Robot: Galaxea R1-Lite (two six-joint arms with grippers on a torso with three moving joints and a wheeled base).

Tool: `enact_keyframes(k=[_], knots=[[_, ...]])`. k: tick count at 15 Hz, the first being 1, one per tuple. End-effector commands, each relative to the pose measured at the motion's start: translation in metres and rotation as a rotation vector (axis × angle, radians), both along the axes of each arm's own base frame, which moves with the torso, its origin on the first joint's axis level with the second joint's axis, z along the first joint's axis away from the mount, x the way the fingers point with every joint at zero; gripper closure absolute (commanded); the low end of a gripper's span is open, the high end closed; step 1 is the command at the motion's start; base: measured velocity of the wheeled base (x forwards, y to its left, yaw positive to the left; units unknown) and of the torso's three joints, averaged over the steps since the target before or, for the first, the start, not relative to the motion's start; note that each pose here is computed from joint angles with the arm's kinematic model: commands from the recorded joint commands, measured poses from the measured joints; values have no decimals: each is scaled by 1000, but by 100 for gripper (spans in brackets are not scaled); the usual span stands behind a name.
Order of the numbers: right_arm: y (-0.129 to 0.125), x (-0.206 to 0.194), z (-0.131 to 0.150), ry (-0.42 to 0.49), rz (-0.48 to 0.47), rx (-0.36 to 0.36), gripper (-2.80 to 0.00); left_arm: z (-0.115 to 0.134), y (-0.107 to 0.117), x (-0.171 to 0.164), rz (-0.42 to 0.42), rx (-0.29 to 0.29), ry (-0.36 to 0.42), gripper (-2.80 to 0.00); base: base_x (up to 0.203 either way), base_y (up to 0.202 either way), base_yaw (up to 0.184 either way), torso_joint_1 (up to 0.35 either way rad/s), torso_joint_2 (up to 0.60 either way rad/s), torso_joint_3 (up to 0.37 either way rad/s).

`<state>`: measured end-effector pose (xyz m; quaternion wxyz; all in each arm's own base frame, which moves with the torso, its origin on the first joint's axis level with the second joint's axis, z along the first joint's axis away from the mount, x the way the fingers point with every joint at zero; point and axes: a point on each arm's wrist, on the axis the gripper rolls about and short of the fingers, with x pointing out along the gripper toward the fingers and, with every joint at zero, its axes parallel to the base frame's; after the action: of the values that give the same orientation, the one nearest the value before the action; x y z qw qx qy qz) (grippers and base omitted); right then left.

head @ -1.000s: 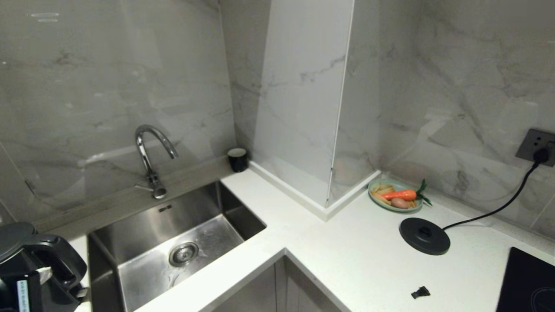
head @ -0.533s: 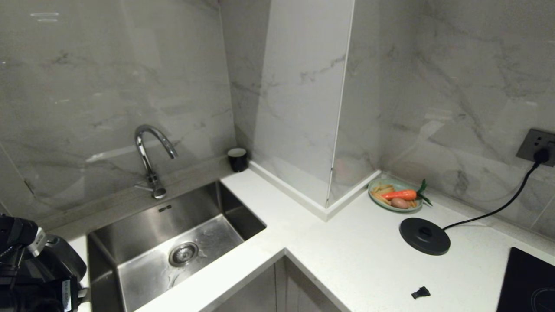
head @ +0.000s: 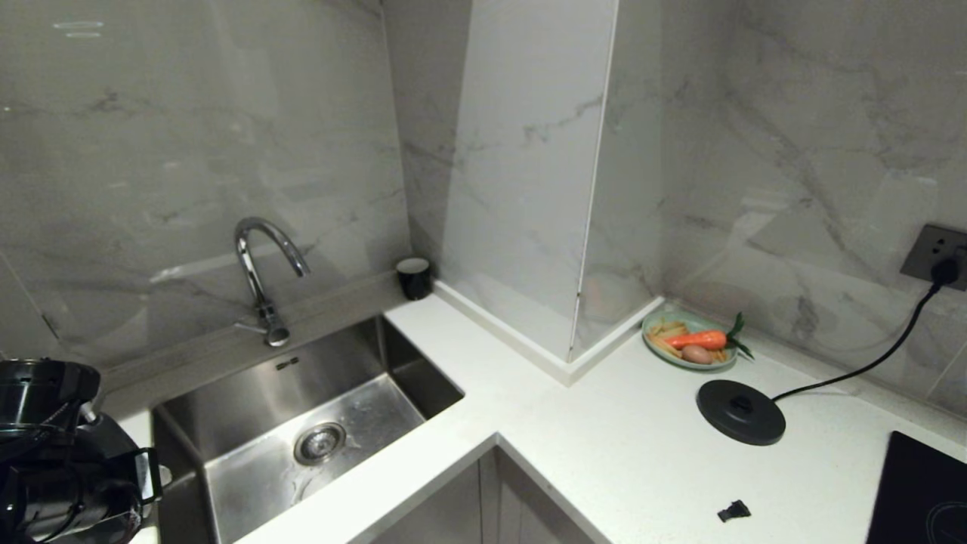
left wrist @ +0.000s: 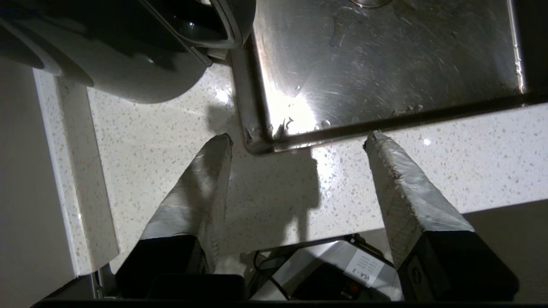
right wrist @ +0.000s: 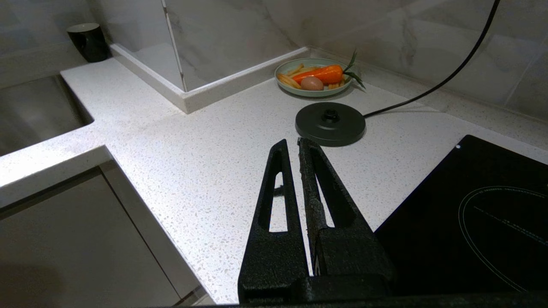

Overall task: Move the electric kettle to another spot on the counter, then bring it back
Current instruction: Grab the kettle

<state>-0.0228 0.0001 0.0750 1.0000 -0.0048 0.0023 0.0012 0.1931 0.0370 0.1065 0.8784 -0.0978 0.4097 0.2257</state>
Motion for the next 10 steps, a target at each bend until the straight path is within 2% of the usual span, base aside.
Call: enact_keyframes(k=[1,5,10], knots=[[0,0,0,0,1,-1,0,-12,4,11,9,-3,27,-280,0,0,0,0,0,0],[0,0,0,0,1,-1,0,-19,19,23,50,11,33,-280,0,0,0,0,0,0],[0,0,0,0,1,-1,0,-26,31,38,62,40,-19,-280,0,0,0,0,0,0]])
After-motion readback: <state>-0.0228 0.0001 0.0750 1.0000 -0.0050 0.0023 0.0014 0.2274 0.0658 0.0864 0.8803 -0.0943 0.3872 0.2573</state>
